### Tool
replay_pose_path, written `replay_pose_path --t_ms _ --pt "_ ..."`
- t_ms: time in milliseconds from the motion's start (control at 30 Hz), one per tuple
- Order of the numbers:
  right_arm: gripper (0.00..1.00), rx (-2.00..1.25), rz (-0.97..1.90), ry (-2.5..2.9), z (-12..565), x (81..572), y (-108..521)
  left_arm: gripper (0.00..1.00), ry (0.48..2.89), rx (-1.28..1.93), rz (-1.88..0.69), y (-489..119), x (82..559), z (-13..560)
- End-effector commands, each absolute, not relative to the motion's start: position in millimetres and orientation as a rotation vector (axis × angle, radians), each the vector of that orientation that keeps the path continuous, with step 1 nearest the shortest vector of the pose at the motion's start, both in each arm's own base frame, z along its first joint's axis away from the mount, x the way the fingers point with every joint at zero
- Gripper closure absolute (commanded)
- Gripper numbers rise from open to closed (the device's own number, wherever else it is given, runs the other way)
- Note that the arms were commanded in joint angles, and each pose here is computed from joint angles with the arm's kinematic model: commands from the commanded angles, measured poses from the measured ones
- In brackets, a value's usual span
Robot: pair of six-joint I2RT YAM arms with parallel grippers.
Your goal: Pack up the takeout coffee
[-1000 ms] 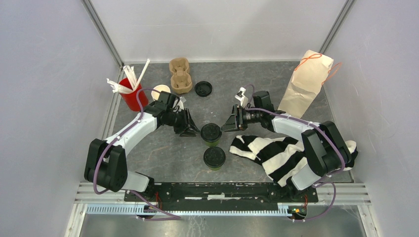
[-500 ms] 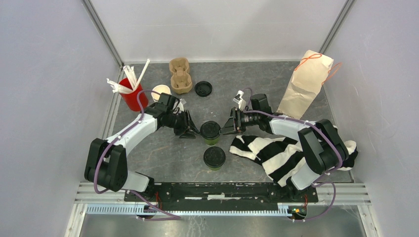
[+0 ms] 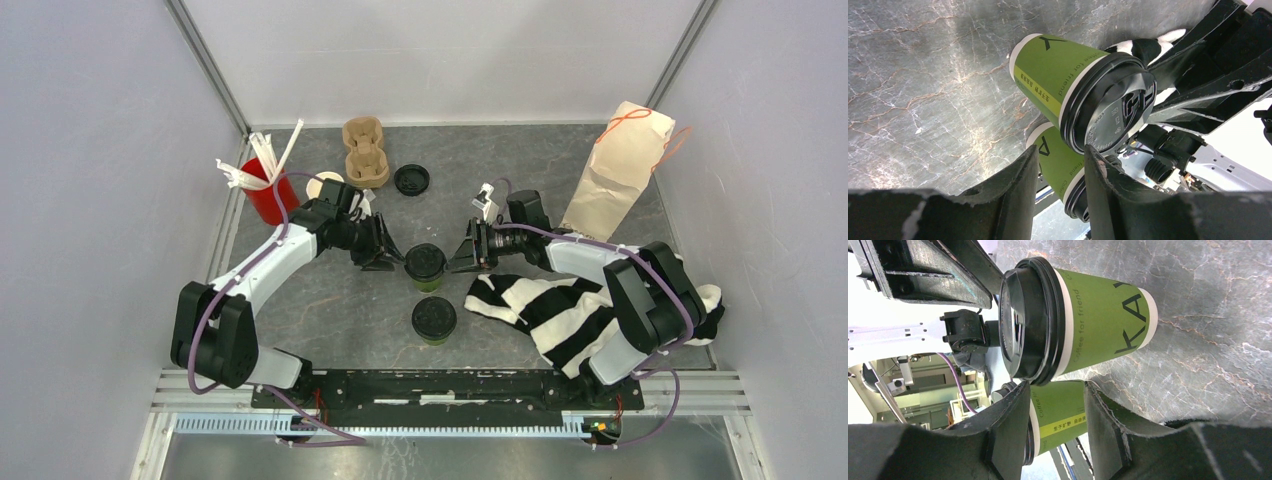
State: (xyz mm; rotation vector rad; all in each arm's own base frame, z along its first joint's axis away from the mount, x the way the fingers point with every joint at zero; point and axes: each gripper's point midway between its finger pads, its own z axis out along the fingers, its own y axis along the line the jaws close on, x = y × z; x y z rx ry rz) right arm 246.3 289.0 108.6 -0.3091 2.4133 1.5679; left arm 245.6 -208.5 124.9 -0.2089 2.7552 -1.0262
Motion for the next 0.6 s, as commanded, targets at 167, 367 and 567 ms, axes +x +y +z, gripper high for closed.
replay_pose_path --t_ms 167,367,567 --pt "0.51 -0.312 1.544 2.337 125 263 288 0.54 2.718 -0.137 -1.009 -211 262 129" --pt "0.51 -0.309 1.549 2.338 125 267 291 0.54 2.715 -0.138 -1.007 -212 266 128" --pt "0.52 -0.308 1.56 2.33 128 271 294 0.55 2.733 -0.138 -1.003 -211 264 122"
